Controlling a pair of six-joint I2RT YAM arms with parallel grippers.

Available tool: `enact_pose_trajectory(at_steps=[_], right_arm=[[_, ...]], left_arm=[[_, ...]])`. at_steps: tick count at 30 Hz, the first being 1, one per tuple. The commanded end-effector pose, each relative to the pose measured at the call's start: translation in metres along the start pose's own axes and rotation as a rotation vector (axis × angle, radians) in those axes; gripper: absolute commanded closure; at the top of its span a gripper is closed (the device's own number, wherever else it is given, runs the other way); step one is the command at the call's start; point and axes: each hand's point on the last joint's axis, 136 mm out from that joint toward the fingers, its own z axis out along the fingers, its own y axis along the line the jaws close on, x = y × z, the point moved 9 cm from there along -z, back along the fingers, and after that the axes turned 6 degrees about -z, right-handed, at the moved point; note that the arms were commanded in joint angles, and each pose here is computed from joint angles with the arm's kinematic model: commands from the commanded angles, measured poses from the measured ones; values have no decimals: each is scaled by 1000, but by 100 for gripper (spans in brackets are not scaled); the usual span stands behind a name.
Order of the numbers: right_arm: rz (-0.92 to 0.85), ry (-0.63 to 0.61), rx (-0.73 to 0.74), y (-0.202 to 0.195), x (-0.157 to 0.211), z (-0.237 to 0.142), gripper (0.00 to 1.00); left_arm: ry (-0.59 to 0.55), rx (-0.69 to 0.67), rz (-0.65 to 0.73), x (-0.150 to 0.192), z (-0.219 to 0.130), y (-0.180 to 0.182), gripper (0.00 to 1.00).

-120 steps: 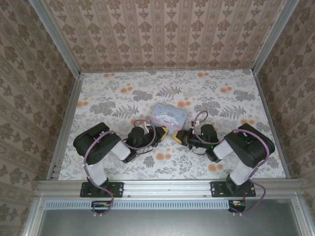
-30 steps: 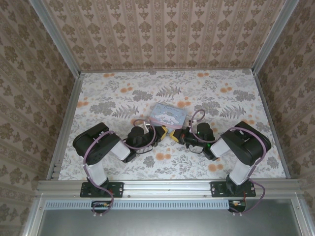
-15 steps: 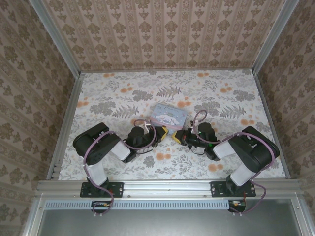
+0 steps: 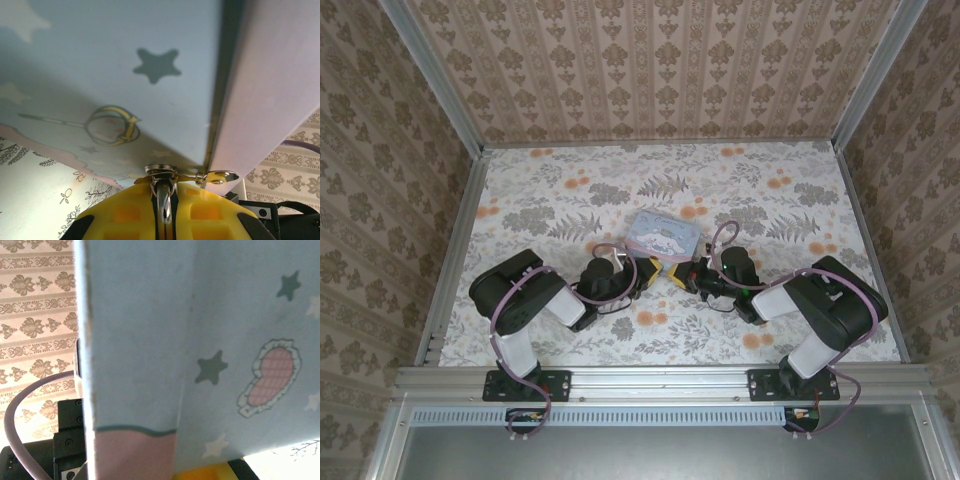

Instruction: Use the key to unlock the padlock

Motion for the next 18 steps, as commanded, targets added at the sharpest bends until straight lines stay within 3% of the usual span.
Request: enact_pose_trajectory(at_steps=[1, 9, 13, 18], right_arm=[[-35, -13, -35, 14, -5, 5, 100], [-19, -52, -37, 5, -7, 8, 100], [8, -98, -117, 9, -12, 11, 100], [16, -66, -138, 8, -9, 24, 100]], left_arm=[[37, 58, 36, 5, 5, -13, 100], [51, 89, 28, 9, 3, -23, 100], [58, 102, 28, 10, 3, -27, 100], [72, 110, 26, 14, 6, -30, 100]])
